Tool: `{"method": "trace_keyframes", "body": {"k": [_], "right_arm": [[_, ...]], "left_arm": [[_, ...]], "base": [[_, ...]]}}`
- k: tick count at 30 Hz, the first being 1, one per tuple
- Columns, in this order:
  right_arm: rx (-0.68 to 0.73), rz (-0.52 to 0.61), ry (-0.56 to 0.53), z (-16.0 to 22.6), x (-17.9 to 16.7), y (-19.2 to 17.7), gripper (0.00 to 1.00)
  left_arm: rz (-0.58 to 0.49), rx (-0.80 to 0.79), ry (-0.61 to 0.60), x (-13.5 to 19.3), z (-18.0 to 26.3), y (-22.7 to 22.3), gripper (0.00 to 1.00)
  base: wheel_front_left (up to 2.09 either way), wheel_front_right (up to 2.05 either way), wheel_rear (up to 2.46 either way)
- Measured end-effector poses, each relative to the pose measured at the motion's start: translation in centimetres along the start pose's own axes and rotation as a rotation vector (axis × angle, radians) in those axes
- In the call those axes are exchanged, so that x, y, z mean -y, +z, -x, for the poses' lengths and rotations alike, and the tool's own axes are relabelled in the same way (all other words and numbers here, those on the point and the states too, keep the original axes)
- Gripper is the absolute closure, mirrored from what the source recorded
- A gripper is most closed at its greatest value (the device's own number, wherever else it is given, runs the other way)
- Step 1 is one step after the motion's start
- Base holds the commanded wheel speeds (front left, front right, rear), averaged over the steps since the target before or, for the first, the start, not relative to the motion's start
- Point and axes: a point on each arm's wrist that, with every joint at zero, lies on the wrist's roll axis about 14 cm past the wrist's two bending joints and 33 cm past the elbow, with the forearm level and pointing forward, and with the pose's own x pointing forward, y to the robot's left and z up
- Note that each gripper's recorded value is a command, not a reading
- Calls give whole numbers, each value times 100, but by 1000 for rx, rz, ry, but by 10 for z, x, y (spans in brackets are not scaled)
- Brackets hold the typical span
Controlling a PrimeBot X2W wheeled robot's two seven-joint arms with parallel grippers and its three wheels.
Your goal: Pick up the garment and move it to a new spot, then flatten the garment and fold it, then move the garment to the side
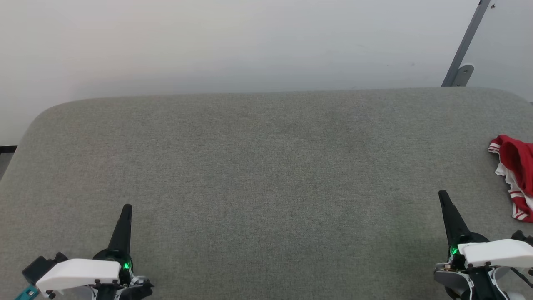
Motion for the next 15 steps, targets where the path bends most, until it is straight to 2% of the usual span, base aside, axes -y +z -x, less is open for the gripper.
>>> {"method": "trace_keyframes", "body": {"k": [15], "right_arm": [[-14,-120,21,-5,-6,-5,100]], "left_arm": [[105,-10,-21,7,-7,-2,100]], "base": [[0,0,0]]}}
